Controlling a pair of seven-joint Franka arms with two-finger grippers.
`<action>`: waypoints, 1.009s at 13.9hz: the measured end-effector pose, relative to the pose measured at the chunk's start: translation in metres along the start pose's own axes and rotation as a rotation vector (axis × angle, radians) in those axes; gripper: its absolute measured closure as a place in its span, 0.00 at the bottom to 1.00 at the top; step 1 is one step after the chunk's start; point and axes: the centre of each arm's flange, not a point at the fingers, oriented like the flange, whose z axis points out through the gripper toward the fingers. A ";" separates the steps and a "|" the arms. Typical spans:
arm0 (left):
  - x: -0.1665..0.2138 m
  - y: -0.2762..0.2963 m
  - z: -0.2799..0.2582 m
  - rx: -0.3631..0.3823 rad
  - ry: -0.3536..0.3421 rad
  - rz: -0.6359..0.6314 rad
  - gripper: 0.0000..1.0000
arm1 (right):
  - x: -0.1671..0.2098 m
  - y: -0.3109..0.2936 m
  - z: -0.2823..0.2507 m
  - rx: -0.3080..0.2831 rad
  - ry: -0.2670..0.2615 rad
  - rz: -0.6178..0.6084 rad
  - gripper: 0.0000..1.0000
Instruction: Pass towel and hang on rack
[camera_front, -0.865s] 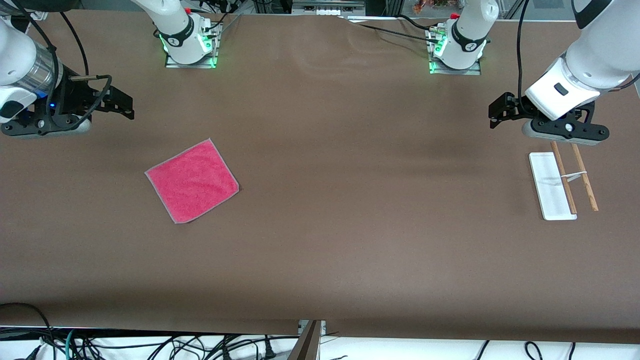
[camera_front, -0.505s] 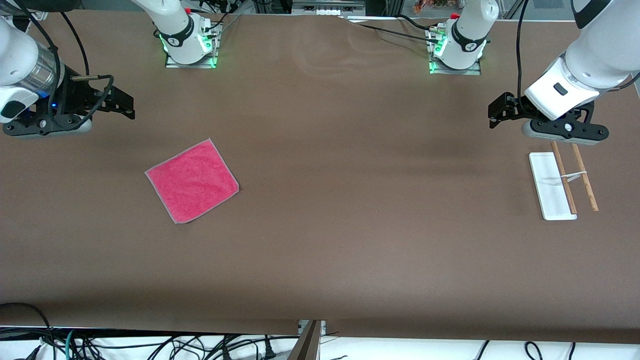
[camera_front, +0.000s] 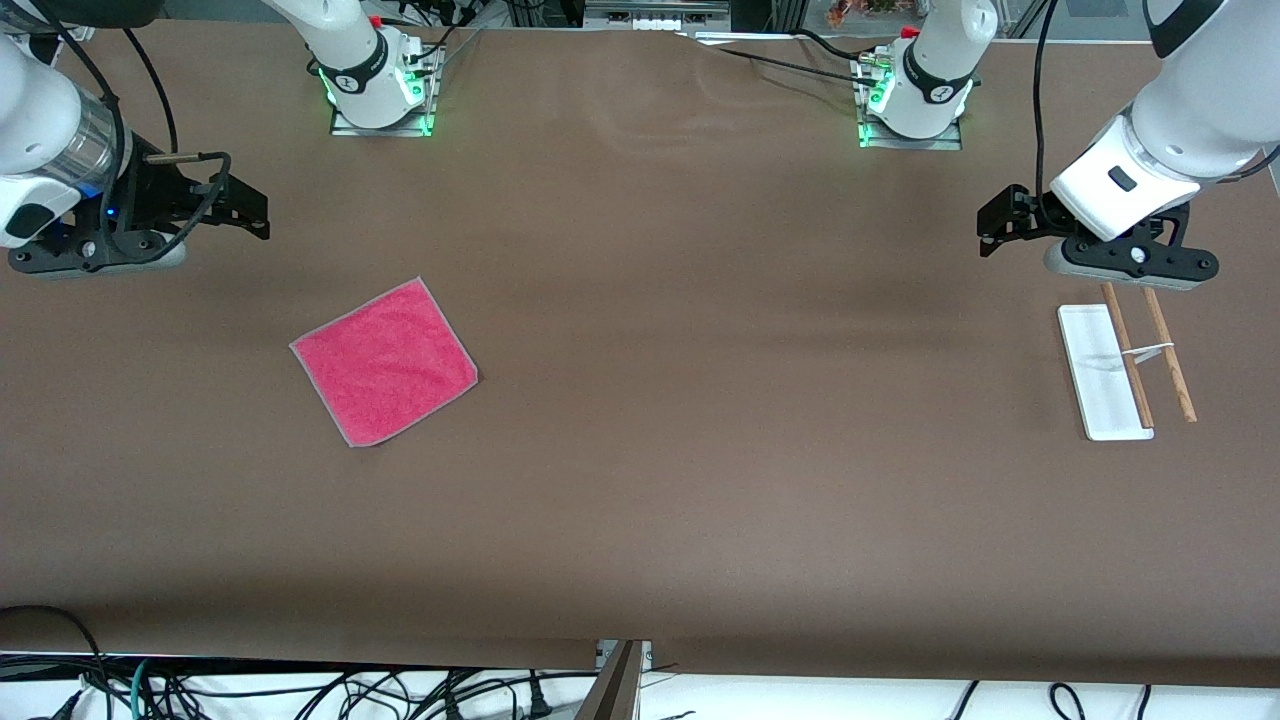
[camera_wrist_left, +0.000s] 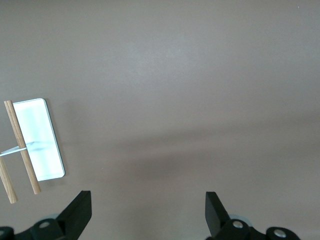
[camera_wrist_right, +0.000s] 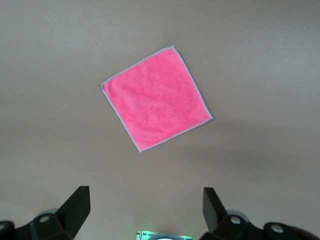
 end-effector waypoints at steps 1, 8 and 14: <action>0.000 0.000 0.000 0.000 0.000 -0.001 0.00 | 0.002 0.000 0.004 -0.001 -0.007 -0.001 0.00; 0.000 -0.003 0.000 0.000 -0.001 -0.006 0.00 | 0.049 0.068 0.093 -0.013 -0.020 -0.141 0.00; 0.000 -0.004 0.000 0.000 -0.002 -0.008 0.00 | 0.037 0.158 0.233 0.109 -0.013 -0.146 0.00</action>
